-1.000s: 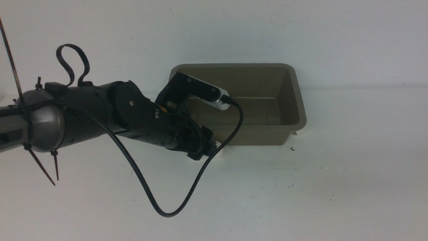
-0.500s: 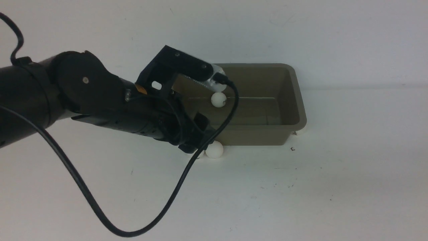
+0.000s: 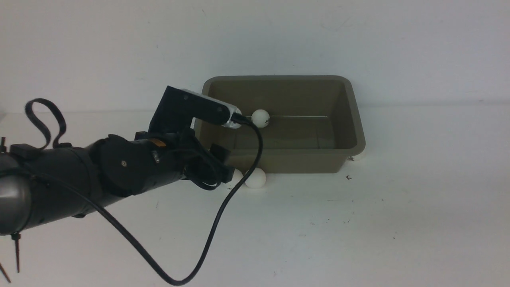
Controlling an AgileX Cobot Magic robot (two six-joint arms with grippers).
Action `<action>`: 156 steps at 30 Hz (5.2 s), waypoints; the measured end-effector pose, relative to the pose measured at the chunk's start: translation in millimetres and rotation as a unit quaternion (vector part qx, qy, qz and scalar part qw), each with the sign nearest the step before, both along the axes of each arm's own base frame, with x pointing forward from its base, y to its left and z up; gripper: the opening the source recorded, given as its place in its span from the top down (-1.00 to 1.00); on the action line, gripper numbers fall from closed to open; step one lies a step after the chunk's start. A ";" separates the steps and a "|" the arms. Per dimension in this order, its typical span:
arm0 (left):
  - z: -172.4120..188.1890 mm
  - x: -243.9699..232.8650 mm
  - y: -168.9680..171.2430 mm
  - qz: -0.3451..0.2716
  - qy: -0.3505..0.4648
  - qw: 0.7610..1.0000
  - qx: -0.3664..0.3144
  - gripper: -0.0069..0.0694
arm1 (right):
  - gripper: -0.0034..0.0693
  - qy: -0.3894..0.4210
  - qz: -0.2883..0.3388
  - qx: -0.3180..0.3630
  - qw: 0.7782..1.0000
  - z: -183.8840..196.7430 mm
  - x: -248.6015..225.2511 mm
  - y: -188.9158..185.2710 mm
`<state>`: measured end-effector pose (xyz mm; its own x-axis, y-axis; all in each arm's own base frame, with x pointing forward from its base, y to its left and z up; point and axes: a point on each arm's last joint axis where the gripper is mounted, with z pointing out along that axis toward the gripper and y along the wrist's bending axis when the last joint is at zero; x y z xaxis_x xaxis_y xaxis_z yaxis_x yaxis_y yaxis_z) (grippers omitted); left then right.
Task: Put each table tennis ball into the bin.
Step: Use the left arm to clamp the table tennis ball closest to it, then use the left arm to put the table tennis ball into the box
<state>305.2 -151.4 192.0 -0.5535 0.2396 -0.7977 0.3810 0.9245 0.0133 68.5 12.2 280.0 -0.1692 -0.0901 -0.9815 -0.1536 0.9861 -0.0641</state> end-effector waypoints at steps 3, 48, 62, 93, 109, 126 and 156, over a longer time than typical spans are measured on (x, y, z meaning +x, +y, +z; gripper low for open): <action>-12.7 -2.7 -10.7 -0.017 0.014 1.000 0.011 -0.43 | 0.18 0.000 0.000 0.000 1.000 0.0 0.0 0.0; -70.7 15.6 -25.5 -0.021 -0.080 0.992 0.098 -0.43 | 0.18 0.000 0.000 -0.001 1.000 0.0 0.0 -0.1; -77.3 19.3 -24.1 -0.009 -0.102 0.989 0.105 -0.43 | 0.18 0.000 0.000 -0.001 1.000 0.0 0.0 -0.1; -81.8 10.6 -33.8 -0.041 -0.083 0.987 0.133 -0.10 | 0.18 0.000 0.000 -0.002 1.000 0.0 0.0 -0.1; -83.1 10.3 -29.0 -0.016 -0.070 0.987 0.146 -0.10 | 0.18 0.000 0.000 -0.002 1.000 0.0 0.0 -0.1; -27.9 -5.9 -40.8 -0.042 -0.080 0.992 0.086 -0.10 | 0.18 0.000 -0.001 -0.003 1.000 -0.1 0.0 -0.2; 40.8 -10.5 -29.0 -0.050 -0.229 0.968 0.091 -0.10 | 0.18 0.000 -0.001 -0.004 1.000 -0.1 0.0 -0.2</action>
<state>294.7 -180.4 232.8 -0.1179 0.4329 -0.8937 0.3847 0.8496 0.3608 68.5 12.0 279.9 -0.1691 -0.0969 -0.9808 -0.1524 0.9858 -0.0711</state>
